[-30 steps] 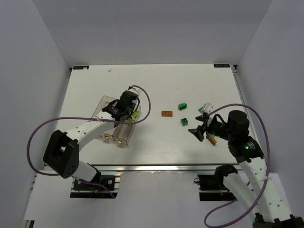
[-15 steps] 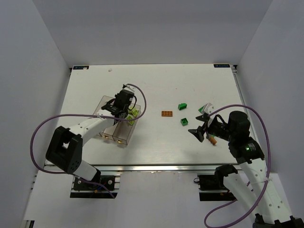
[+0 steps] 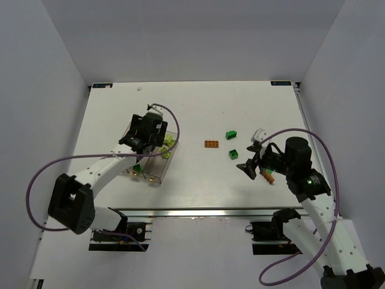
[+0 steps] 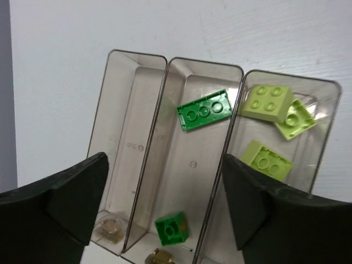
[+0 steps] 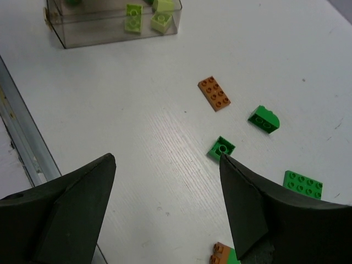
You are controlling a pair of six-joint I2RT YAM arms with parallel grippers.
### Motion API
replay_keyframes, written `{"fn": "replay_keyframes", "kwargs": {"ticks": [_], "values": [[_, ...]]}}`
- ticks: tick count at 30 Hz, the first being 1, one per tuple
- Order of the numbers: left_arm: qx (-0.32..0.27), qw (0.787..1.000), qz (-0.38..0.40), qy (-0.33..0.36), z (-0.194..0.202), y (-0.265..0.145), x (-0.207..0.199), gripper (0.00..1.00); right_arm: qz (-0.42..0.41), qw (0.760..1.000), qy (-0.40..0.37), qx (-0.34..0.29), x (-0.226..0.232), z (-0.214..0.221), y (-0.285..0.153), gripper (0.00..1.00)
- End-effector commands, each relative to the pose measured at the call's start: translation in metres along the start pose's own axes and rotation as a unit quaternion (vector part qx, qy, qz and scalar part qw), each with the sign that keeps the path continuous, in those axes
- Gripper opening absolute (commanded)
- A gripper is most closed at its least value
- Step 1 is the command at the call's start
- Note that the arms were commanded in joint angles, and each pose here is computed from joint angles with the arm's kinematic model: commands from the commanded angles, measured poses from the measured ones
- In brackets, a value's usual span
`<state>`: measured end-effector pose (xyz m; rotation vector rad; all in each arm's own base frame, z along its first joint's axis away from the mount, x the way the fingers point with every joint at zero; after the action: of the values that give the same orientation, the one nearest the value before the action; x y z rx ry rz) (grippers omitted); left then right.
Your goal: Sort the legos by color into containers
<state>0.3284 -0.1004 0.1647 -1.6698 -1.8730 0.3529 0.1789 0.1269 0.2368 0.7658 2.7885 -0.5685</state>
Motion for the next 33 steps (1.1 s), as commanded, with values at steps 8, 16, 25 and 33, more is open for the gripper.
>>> {"fn": "replay_keyframes", "kwargs": {"ticks": [8, 16, 25, 33], "values": [[-0.174, 0.959, 0.159, -0.157, -0.063, -0.090, 0.010, 0.98, -0.056, 0.993, -0.007, 0.102, -0.040, 0.008, 0.040, 0.89], [-0.181, 0.931, 0.257, -0.188, -0.072, -0.114, -0.008, 0.98, -0.015, 0.985, -0.022, 0.173, -0.098, 0.028, 0.096, 0.89], [-0.193, 0.920, 0.279, -0.196, -0.076, -0.124, -0.009, 0.98, -0.025, 0.970, -0.028, 0.239, -0.120, 0.072, 0.152, 0.89], [-0.188, 0.919, 0.288, -0.195, -0.075, -0.123, -0.013, 0.98, -0.112, 0.936, -0.238, 0.234, -0.127, 0.102, 0.166, 0.89]]}}
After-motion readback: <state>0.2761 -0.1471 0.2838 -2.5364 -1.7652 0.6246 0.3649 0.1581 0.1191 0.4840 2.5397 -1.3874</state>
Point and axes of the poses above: each gripper's point midway between its finger pads, its own y axis out along the fingers, its own x axis along the line the jaws close on, z = x × y, the point moved 4 cm from there along -y, back along the fingers, and after that the axes turned 9 degrees about -y, right-handed, at the moved point
